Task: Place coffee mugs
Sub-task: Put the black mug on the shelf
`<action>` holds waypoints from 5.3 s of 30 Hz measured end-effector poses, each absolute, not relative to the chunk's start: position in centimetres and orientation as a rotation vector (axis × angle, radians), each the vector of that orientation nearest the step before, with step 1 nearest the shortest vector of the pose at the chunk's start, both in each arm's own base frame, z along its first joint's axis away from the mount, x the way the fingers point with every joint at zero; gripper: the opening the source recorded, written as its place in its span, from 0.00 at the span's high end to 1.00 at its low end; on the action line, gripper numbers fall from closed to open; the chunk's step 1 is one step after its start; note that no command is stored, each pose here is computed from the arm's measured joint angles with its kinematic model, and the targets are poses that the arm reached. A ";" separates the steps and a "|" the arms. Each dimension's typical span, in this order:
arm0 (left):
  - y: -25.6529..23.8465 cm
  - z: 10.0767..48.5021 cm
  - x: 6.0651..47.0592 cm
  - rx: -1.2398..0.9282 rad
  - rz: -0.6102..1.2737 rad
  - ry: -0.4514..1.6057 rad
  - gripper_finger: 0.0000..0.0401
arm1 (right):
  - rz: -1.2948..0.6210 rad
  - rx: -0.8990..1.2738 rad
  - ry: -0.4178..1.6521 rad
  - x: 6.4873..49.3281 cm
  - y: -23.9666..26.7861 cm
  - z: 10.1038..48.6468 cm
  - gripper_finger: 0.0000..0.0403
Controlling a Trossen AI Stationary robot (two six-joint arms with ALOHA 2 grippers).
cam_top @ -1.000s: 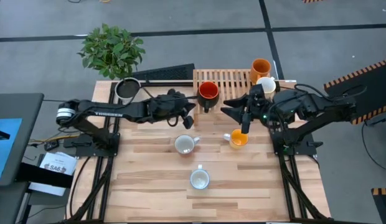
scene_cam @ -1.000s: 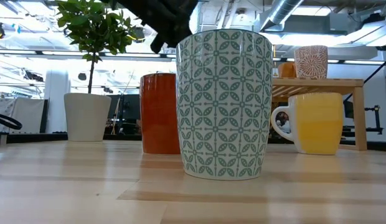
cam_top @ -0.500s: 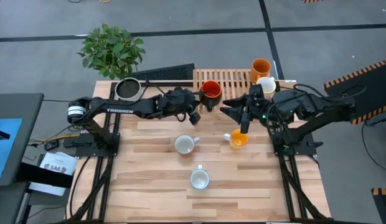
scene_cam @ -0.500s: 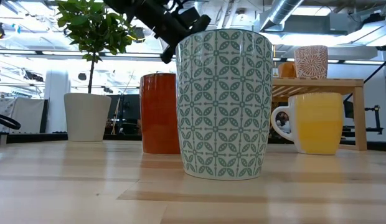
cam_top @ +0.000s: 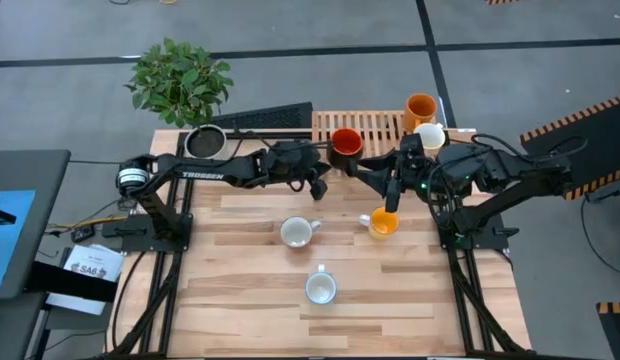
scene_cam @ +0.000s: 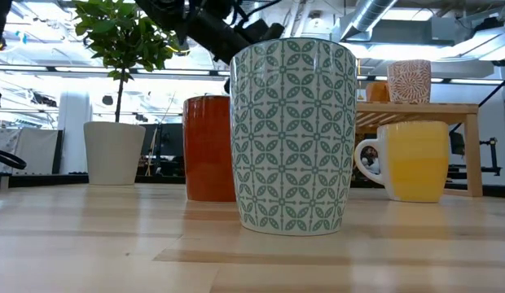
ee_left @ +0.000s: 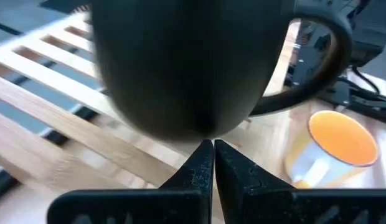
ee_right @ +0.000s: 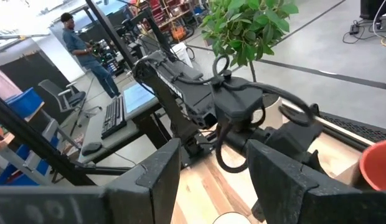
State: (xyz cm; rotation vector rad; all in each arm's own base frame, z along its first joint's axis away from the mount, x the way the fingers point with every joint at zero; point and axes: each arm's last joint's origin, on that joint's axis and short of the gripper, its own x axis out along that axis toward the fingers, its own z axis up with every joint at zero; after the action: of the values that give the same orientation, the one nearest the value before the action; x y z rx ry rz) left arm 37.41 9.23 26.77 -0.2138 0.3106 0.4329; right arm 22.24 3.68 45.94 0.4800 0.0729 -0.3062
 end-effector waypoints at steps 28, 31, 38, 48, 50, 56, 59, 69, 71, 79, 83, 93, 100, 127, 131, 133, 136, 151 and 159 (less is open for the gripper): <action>10.4 29.5 37.7 -0.189 0.475 0.330 1.00 | -0.603 0.633 0.178 23.1 -0.8 43.5 0.48; 10.2 32.7 35.6 -0.158 0.479 0.269 1.00 | -0.683 0.686 0.248 22.6 -2.0 42.7 0.48; 8.6 40.3 29.1 -0.155 0.502 0.062 1.00 | -0.897 0.756 0.322 22.5 -5.8 43.0 0.48; 6.0 43.6 22.2 -0.232 0.511 0.040 1.00 | -1.056 0.635 0.532 25.9 -10.6 41.1 0.48; 5.8 43.5 21.7 -0.246 0.535 0.066 1.00 | -1.074 0.633 0.555 26.2 -11.2 40.7 0.48; 5.4 42.8 22.0 -0.281 0.548 0.116 1.00 | -1.111 0.608 0.680 27.1 -12.1 38.9 0.48; 5.3 42.5 22.3 -0.285 0.543 0.133 1.00 | -1.107 0.612 0.713 27.5 -12.3 38.3 0.48; 5.2 42.3 22.4 -0.330 0.537 0.133 1.00 | -1.127 0.618 0.785 28.3 -12.5 36.9 0.51; 5.1 42.3 22.4 -0.331 0.537 0.131 1.00 | -1.142 0.624 0.800 28.2 -12.7 36.7 0.56; 5.1 42.3 22.4 -0.333 0.538 0.130 1.00 | -1.149 0.616 0.817 28.4 -12.8 36.5 0.88; 5.1 42.3 22.4 -0.336 0.538 0.129 1.00 | -1.148 0.644 0.758 28.3 -12.9 36.9 0.88; 5.1 42.3 22.4 -0.339 0.535 0.129 1.00 | -1.358 0.710 0.619 25.1 -15.2 38.4 0.88; 5.1 42.3 22.4 -0.343 0.511 0.133 1.00 | -1.466 0.732 0.639 23.7 -16.3 38.1 0.88; 5.1 42.5 22.5 -0.361 0.507 0.114 1.00 | -1.562 0.759 0.692 22.3 -17.3 37.4 0.83; 5.1 42.5 22.5 -0.362 0.507 0.113 1.00 | -1.560 0.752 0.706 22.2 -17.3 37.3 0.82; 5.1 42.5 22.5 -0.363 0.507 0.112 1.00 | -1.559 0.753 0.701 22.3 -17.3 37.3 0.82; 5.1 42.5 22.5 -0.364 0.507 0.112 1.00 | -1.556 0.754 0.692 22.3 -17.4 37.4 0.82; 4.9 42.5 22.5 -0.393 0.462 0.117 1.00 | -1.569 0.774 0.672 22.1 -17.8 37.4 0.81; 5.0 42.5 22.5 -0.395 0.462 0.116 1.00 | -1.570 0.779 0.657 22.1 -17.9 37.5 0.65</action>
State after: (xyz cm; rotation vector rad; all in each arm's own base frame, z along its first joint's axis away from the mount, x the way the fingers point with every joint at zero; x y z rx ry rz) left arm 22.52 4.96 42.48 -0.3947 0.1163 0.4621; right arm 22.11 -17.88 37.46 0.7786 0.6574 -1.5700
